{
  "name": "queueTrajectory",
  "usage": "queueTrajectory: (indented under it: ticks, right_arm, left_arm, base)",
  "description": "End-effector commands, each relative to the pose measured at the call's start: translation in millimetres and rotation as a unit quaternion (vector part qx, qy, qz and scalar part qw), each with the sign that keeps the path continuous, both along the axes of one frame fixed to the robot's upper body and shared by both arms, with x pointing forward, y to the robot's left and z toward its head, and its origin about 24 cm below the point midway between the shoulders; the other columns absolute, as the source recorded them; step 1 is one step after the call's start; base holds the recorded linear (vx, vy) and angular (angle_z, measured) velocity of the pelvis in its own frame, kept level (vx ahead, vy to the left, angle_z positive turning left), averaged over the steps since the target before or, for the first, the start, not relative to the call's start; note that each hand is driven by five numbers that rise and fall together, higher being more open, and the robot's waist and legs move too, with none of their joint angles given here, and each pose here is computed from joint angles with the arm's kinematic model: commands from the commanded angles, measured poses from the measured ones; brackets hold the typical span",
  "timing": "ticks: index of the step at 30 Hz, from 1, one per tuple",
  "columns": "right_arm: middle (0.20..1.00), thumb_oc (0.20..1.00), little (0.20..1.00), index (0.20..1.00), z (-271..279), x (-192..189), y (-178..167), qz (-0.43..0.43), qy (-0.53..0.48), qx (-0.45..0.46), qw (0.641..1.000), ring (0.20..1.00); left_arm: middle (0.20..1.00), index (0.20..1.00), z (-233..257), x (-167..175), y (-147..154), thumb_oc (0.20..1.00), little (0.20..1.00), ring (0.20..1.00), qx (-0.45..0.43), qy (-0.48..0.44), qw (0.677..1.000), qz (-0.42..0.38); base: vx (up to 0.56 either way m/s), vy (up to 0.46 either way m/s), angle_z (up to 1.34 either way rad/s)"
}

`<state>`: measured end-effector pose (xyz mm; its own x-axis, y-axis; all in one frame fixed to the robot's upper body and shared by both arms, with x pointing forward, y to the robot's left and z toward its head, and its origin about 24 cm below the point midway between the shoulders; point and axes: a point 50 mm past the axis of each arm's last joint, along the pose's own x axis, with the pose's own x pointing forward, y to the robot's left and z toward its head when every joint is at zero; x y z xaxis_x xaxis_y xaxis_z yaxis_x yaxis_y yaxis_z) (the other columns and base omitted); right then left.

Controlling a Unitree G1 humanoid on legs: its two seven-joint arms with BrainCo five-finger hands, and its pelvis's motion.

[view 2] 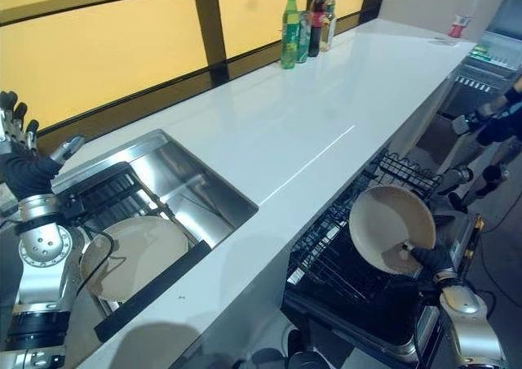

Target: Pick up plates and place into dishwasher.

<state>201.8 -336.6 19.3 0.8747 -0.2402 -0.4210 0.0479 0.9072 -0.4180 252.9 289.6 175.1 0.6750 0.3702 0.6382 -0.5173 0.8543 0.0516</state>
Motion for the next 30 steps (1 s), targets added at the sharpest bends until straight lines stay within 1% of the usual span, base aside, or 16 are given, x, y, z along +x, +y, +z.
queueTrajectory:
  ticks: [1, 5, 9, 11, 13, 14, 18, 22, 30]
  right_arm:
    - [0.2, 0.2, 0.2, 0.2, 39.0, 30.7, -4.4, 0.037, -0.062, -0.047, 0.996, 0.2]
    - [0.2, 0.2, 0.2, 0.2, 40.4, 31.6, -4.2, 0.039, -0.062, -0.056, 0.996, 0.2]
    - [0.2, 0.2, 0.2, 0.2, 43.3, 33.5, -5.0, 0.036, -0.069, -0.085, 0.993, 0.2]
    - [0.2, 0.2, 0.2, 0.2, 45.6, 34.5, -6.5, 0.033, -0.073, -0.117, 0.99, 0.2]
    - [0.2, 0.2, 0.2, 0.2, 49.7, 36.6, -9.6, 0.027, -0.075, -0.184, 0.98, 0.2]
    - [0.2, 0.2, 0.2, 0.2, 52.2, 38.1, -10.6, 0.029, -0.076, -0.204, 0.976, 0.2]
    - [0.2, 0.2, 0.2, 0.2, 61.2, 45.3, -8.0, 0.046, -0.075, -0.257, 0.962, 0.2]
    - [0.2, 0.2, 0.2, 0.2, 57.5, 46.1, -3.0, 0.083, -0.05, -0.261, 0.96, 0.2]
    - [0.2, 0.2, 0.2, 0.2, 38.3, 49.3, 15.7, 0.187, 0.009, -0.234, 0.954, 0.2]
  left_arm:
    - [1.0, 1.0, 23.9, -1.4, 8.8, 1.0, 1.0, 1.0, 0.066, -0.029, 0.997, 0.009]
    - [1.0, 1.0, 23.5, -3.2, 10.1, 1.0, 1.0, 1.0, 0.07, -0.027, 0.997, 0.009]
    - [1.0, 1.0, 23.7, -3.2, 9.8, 1.0, 1.0, 1.0, 0.073, -0.027, 0.997, 0.005]
    - [1.0, 1.0, 24.8, -2.4, 9.1, 1.0, 1.0, 1.0, 0.074, -0.029, 0.997, 0.005]
    - [1.0, 1.0, 26.1, -0.4, 6.8, 1.0, 1.0, 1.0, 0.073, -0.033, 0.997, 0.004]
    - [1.0, 1.0, 27.5, 0.2, 6.3, 1.0, 1.0, 1.0, 0.073, -0.036, 0.997, 0.004]
    - [1.0, 1.0, 31.3, 1.5, 1.9, 1.0, 1.0, 1.0, 0.072, -0.048, 0.996, 0.003]
    - [1.0, 1.0, 30.4, 0.9, 0.1, 1.0, 1.0, 1.0, 0.071, -0.048, 0.996, 0.002]
    - [1.0, 1.0, 28.3, 4.5, -4.0, 1.0, 1.0, 1.0, 0.072, -0.047, 0.996, -0.003]
  base:
    - [0.03, -0.034, 0.05]
    - [0.01, -0.021, 0.07]
    - [0.0, 0.0, 0.0]
    - [-0.05, -0.014, 0.04]
    - [-0.09, -0.002, 0.05]
    - [-0.13, 0.013, 0.02]
    - [-0.08, 0.03, 0.01]
    - [0.0, 0.0, 0.0]
    - [0.0, -0.001, 0.0]
